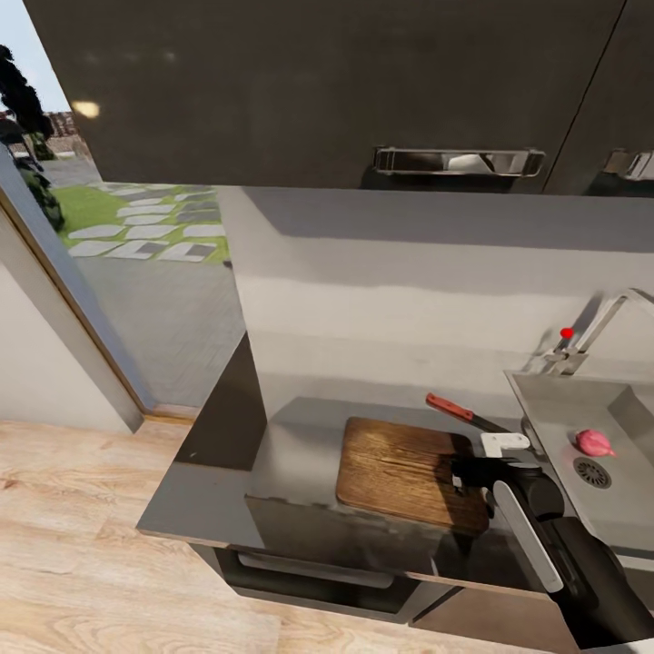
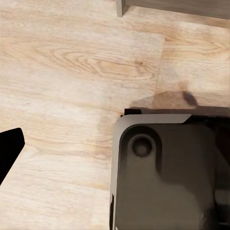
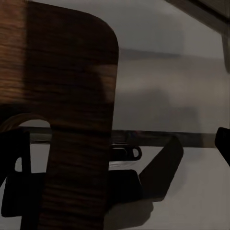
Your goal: In the kitchen, take the Vidalia onion out of the sink, dice it on the chopping board with the paring knife, put the diced onion into the bowl on the countertop, then place both the paring knife and the chopping board into the sink.
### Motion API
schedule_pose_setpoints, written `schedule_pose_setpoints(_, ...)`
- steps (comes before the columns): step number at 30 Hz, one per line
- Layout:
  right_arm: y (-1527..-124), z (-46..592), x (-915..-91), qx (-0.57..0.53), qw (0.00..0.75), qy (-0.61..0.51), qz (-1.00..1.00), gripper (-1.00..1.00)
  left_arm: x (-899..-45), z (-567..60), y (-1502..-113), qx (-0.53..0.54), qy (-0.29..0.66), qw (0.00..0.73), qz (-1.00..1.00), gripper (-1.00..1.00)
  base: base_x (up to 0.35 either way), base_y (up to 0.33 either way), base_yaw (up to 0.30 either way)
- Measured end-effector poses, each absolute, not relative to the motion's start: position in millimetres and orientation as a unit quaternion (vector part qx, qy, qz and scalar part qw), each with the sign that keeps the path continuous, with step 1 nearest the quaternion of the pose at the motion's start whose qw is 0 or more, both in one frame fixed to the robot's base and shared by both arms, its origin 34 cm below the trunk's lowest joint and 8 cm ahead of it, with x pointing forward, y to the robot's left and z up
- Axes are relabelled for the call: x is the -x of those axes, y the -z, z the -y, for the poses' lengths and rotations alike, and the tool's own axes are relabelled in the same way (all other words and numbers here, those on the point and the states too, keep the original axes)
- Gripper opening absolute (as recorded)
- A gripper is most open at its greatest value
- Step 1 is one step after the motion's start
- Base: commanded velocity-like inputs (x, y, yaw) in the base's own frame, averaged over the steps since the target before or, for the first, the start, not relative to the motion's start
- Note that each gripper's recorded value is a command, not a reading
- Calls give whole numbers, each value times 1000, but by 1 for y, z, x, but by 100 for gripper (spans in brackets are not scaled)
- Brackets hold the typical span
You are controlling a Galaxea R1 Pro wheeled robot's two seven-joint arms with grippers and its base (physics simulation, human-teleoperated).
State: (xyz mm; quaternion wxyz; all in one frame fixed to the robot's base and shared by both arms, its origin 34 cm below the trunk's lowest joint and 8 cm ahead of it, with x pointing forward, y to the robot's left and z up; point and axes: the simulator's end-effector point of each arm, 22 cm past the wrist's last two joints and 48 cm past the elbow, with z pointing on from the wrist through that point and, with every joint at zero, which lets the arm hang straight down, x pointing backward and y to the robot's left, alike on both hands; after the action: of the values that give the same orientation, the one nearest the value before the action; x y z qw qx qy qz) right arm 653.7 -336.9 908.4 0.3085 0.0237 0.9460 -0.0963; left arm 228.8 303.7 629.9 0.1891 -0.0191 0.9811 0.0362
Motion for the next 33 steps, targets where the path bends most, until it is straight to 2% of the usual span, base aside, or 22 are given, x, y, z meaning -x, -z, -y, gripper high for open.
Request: schedule_pose_setpoints(33, -935, 337, -659, -27, 333, 94, -938, 100, -245, -304, -635, 20, -36, 210, -977, 100, -15, 0, 0)
